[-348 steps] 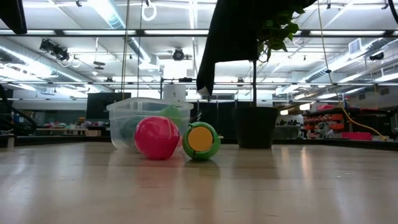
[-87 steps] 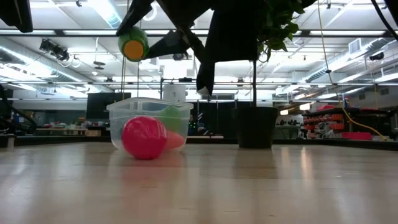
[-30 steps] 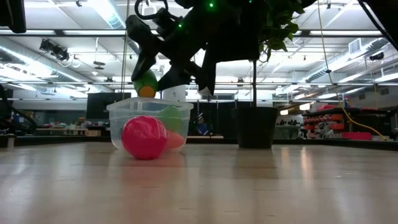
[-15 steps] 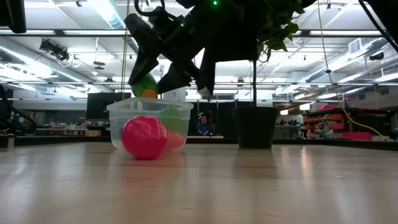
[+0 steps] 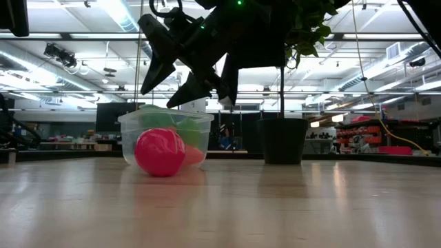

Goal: Pick and placing Produce into tupperware
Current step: Put the red apple into the transparent bin

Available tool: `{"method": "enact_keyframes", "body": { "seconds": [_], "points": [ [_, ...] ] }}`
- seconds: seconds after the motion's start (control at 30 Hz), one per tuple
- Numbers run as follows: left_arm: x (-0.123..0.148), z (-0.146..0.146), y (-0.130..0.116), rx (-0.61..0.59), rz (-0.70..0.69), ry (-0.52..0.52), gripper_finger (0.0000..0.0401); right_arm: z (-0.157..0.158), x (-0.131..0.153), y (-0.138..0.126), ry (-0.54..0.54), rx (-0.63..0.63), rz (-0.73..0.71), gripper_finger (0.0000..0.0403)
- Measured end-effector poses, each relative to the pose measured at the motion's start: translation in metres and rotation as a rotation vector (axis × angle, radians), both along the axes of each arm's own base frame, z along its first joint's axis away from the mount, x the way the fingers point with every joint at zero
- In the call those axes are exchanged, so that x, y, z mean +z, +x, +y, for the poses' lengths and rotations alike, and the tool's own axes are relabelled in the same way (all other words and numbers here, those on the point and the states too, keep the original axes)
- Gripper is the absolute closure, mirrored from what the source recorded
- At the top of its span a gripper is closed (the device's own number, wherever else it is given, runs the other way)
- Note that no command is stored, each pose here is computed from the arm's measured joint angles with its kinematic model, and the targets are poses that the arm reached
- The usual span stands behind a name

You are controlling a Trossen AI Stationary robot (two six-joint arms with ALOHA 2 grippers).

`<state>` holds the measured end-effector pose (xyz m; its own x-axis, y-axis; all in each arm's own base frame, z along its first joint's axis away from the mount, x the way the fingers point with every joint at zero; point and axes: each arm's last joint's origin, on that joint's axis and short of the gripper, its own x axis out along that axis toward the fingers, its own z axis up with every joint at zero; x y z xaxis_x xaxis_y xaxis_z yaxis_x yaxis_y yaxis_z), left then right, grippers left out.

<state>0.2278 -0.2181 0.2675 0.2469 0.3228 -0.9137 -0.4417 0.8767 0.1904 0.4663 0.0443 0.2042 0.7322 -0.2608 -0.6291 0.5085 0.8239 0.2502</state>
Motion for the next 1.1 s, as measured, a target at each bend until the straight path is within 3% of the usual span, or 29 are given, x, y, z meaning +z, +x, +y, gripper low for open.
{"method": "enact_keyframes", "body": {
  "seconds": [0.37, 0.57, 0.73, 0.87, 1.1],
  "points": [
    [0.000, 0.000, 0.000, 0.000, 0.000, 0.000, 0.0239, 0.032, 0.024, -0.010, -0.029, 0.121, -0.035, 0.0141],
    [0.000, 0.000, 0.000, 0.000, -0.001, -0.001, 0.0239, 0.074, 0.037, -0.023, -0.031, 0.248, -0.056, 0.0141],
    [0.000, 0.000, 0.000, 0.000, -0.003, -0.003, 0.0239, 0.121, 0.030, -0.043, -0.016, 0.332, 0.009, 0.0141],
    [0.000, -0.001, 0.001, 0.001, -0.008, -0.008, 0.0239, 0.152, 0.018, -0.065, -0.033, 0.326, 0.123, 0.0140],
    [0.000, -0.001, 0.001, 0.000, -0.013, -0.014, 0.0239, 0.170, 0.008, -0.078, -0.062, 0.308, 0.176, 0.0129]
  ]
}}
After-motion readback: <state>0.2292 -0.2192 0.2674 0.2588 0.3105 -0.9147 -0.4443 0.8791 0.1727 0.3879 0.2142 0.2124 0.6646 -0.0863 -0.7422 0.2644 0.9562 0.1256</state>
